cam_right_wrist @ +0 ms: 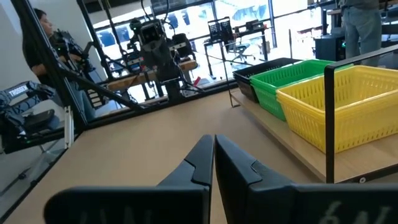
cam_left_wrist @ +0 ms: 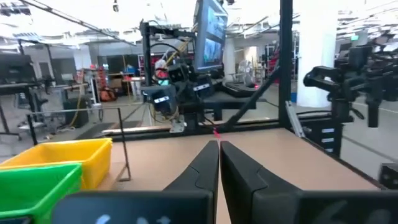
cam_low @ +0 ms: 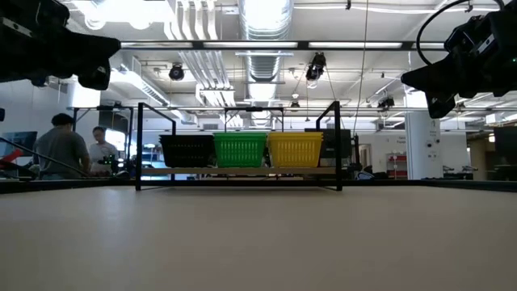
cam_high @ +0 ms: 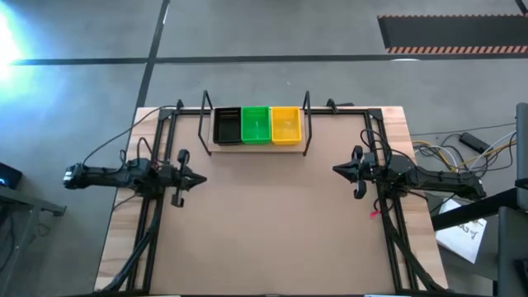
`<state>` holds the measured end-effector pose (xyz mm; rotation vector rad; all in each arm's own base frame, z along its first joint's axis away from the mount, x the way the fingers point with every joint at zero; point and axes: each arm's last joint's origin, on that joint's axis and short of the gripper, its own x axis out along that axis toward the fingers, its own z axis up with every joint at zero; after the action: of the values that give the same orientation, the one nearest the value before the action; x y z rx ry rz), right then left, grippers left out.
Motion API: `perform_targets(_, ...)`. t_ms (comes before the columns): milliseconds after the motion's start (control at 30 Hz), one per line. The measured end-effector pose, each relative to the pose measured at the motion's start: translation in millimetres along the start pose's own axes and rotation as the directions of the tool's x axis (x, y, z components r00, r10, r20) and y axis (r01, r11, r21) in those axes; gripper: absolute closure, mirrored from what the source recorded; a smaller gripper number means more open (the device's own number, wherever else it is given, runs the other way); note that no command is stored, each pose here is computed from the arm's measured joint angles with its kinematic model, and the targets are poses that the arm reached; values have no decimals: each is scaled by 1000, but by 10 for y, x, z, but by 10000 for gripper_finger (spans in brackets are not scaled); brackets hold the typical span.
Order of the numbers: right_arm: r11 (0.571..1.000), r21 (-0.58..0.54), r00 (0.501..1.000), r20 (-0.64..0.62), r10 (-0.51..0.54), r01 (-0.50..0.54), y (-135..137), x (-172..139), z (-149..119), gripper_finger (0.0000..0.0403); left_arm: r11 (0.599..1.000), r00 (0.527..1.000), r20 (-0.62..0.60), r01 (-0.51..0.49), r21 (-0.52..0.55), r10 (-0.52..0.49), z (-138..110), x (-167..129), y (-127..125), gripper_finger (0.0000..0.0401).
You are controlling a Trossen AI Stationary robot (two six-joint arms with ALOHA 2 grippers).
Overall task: Stack baskets on shelf by color
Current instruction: Return to Home Position
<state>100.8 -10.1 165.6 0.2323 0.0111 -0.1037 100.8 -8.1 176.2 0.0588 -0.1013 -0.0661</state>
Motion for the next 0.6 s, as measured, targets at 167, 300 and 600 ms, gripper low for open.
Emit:
perform_targets(167, 1000, 0, 1000, 0, 0, 0, 0, 0, 0, 394, 1000, 1000, -18, -16, 27, 16, -19, 9, 46, 401)
perform_targets(300, 1000, 0, 1000, -1, 0, 0, 0, 0, -1, 394, 998, 998, -47, -50, 31, 52, -48, 22, 91, 401)
perform_targets(600, 1000, 0, 1000, -1, 0, 0, 0, 0, -1, 394, 996, 980, -185, -76, -37, 68, -180, 48, 105, 401)
